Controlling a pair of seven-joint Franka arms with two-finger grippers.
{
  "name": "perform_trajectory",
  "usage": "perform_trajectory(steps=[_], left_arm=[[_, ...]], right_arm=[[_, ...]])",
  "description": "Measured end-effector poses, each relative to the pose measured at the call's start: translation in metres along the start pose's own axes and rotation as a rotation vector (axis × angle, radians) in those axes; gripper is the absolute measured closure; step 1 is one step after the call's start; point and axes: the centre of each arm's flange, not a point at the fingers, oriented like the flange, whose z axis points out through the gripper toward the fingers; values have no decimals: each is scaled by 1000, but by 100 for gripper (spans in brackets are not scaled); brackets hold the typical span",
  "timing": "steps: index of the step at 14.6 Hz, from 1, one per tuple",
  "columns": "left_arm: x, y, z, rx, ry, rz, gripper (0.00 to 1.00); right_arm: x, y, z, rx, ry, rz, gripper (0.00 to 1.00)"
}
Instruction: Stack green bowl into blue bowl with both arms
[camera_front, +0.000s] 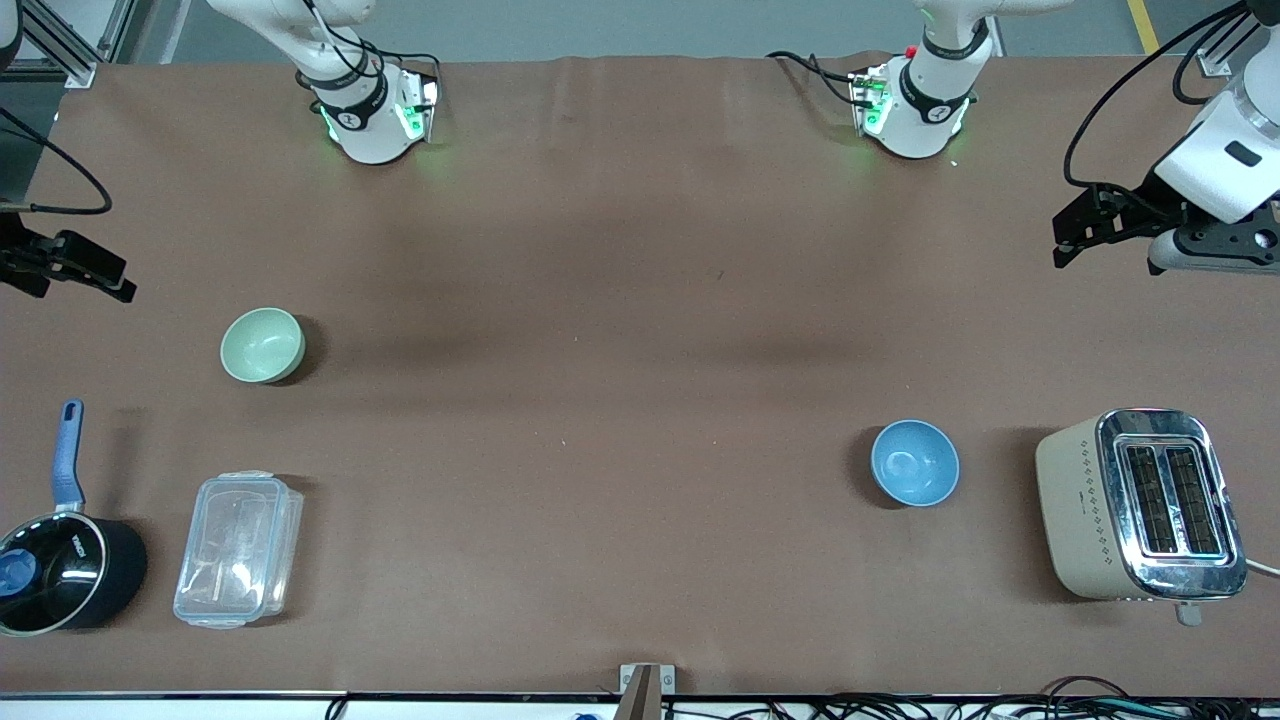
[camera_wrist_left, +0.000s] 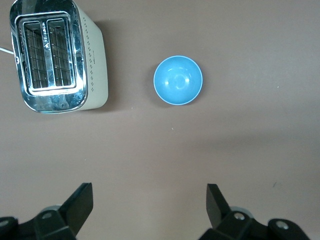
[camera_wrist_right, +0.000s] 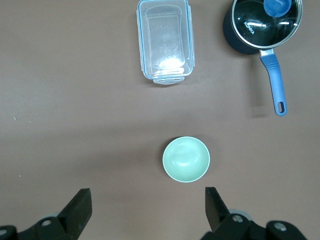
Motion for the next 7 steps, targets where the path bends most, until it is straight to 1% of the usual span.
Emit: perform_trajectory(steps=[5,7], left_arm=[[6,-6,-3,-1,11,-9,0],[16,-9,13,-5,-16,-14,0]], right_arm=[[0,2,1,0,-3,3,0],[0,5,2,0,-5,8,0]])
